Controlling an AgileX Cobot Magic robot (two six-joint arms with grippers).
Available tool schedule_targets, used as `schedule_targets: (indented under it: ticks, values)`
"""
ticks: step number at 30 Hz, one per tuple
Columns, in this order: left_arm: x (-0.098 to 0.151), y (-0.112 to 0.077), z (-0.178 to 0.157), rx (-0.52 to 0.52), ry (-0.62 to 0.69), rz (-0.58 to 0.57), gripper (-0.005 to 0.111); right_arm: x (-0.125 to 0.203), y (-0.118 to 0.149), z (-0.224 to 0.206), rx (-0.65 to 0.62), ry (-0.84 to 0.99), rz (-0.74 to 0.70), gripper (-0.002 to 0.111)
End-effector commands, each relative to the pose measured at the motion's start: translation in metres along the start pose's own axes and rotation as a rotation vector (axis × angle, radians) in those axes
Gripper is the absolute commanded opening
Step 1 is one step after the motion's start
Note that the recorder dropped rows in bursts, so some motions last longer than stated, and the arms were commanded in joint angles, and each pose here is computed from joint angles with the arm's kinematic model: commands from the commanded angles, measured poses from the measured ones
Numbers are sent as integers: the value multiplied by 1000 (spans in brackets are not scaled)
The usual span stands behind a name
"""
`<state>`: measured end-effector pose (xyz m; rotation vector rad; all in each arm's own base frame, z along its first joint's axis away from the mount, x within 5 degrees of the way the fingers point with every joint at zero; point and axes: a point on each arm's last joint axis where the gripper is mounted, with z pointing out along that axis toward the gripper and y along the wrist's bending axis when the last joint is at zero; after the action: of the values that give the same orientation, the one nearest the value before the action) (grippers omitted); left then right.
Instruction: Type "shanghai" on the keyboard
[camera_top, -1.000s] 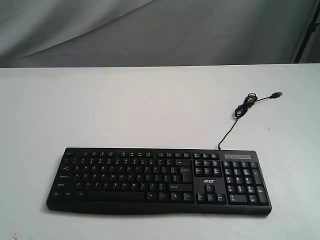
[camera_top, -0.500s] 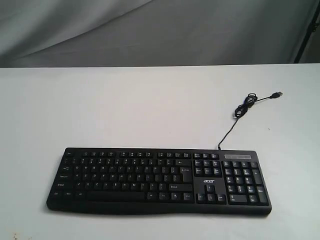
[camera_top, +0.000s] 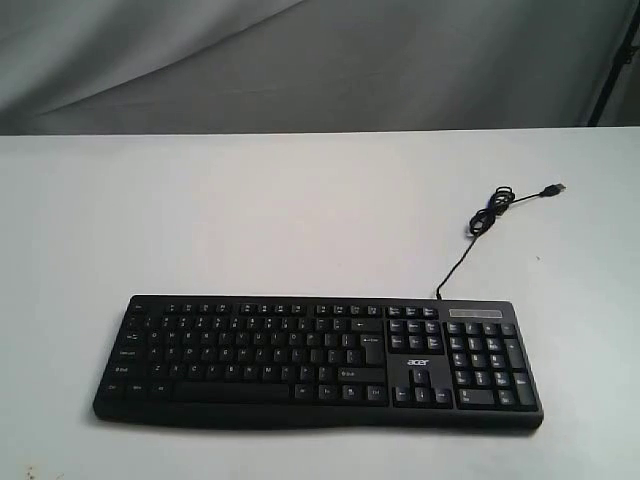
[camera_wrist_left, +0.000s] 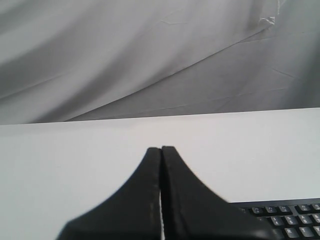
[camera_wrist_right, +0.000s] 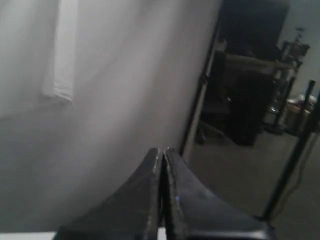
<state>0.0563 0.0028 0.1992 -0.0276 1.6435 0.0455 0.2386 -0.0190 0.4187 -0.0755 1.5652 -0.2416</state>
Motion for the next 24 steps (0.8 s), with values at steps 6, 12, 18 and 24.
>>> schedule_targets:
  ticks: [6,12,18,24]
  values:
    - [0,0,0,7,-7,-2,0,54,-27,77,326,499,-185,0]
    - [0,0,0,7,-7,-2,0,65,26,108,-322,704,-162,0]
    - [0,0,0,7,-7,-2,0,61,90,115,-784,699,-34,0]
    - [0,0,0,7,-7,-2,0,64,184,98,-990,672,-205,0]
